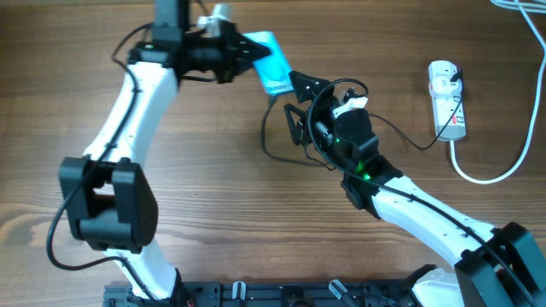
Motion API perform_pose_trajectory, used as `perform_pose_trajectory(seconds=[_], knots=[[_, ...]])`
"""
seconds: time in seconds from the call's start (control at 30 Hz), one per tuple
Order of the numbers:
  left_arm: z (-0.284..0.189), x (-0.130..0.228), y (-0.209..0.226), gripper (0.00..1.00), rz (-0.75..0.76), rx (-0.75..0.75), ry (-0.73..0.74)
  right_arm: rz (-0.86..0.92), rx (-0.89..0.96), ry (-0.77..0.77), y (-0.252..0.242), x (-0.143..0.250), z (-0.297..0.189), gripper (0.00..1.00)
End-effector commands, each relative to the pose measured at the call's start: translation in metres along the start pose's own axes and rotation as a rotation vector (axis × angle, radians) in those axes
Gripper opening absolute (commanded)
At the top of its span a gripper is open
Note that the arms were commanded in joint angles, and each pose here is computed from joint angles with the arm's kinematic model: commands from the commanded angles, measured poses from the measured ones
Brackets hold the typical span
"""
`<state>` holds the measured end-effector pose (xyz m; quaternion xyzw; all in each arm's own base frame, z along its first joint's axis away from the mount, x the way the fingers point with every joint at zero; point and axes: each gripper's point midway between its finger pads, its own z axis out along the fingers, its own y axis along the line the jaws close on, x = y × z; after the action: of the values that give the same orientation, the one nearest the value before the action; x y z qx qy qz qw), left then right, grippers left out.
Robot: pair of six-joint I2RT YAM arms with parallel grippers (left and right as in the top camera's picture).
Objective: Plug charger to phone and switch on socket
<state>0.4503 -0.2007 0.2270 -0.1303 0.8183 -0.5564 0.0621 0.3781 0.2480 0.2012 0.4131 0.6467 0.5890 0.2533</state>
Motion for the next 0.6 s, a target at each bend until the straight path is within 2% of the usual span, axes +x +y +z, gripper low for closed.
perform_pose_trajectory(seconds=[0.0, 0.1, 0.17, 0.27, 0.43, 0.57], knots=[[-0.052, -0.021, 0.013, 0.04, 0.077, -0.026, -0.087, -0.302, 0.109, 0.048, -0.023, -0.007, 0.000, 1.00], [-0.085, -0.021, 0.043, 0.04, 0.030, -0.078, -0.099, -0.456, 0.328, 0.117, -0.077, -0.016, -0.013, 1.00], [-0.104, -0.014, 0.061, 0.04, 0.022, -0.110, -0.088, -0.658, 0.356, 0.283, -0.092, -0.006, -0.023, 1.00], [-0.122, -0.001, 0.077, 0.04, 0.043, -0.136, -0.059, -0.718, 0.402, 0.391, -0.109, -0.005, -0.037, 1.00], [-0.145, 0.010, 0.090, 0.04, 0.036, -0.148, -0.049, -0.841, 0.463, 0.505, -0.082, 0.000, -0.040, 0.99], [-0.153, 0.008, 0.093, 0.04, 0.015, -0.148, -0.064, -1.000, 0.604, 0.423, -0.022, -0.022, -0.036, 0.99]])
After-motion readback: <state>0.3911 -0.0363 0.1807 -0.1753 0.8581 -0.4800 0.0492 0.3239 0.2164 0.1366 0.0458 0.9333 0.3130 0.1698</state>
